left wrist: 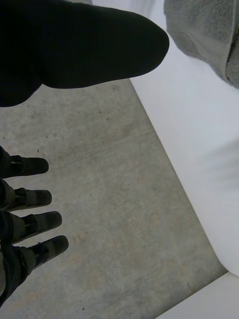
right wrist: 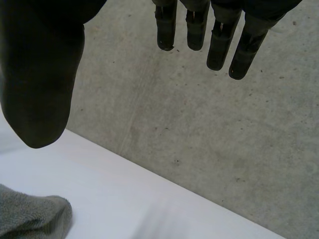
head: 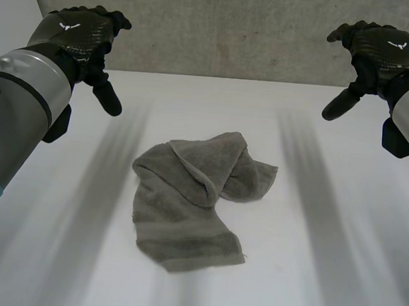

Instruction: Fold the laundry

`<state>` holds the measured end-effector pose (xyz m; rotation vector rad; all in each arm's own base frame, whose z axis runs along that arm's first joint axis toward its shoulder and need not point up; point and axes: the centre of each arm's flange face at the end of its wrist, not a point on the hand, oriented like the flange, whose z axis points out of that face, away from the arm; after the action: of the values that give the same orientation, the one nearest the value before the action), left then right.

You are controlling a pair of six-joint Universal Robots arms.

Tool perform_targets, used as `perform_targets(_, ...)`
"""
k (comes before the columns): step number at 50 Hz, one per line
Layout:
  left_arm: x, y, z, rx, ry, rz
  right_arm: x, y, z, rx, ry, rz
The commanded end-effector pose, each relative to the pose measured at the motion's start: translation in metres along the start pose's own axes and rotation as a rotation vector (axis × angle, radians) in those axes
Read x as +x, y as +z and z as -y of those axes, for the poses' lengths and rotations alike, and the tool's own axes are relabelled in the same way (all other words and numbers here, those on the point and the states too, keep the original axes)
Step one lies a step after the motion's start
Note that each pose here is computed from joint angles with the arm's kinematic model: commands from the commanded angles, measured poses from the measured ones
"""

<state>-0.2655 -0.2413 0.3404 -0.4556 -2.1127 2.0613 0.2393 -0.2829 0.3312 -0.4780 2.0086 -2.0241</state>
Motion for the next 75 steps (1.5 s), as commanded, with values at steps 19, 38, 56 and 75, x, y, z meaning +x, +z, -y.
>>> perform_targets(19,-0.029,0.0,-0.083,-0.272,-0.202,0.112,-0.051,0.031,-0.033,0.031,-0.422,0.41)
perform_targets(38,0.001,0.003,-0.185,-0.531,-0.304,0.102,-0.146,0.051,-0.135,0.098,-0.738,0.785)
perform_targets(56,0.025,0.012,-0.207,-0.503,-0.356,0.052,-0.163,0.047,-0.189,0.148,-1.019,0.838)
perform_targets(75,0.044,0.051,-0.169,-0.345,-0.317,-0.008,-0.143,0.089,-0.104,0.35,-0.996,0.41)
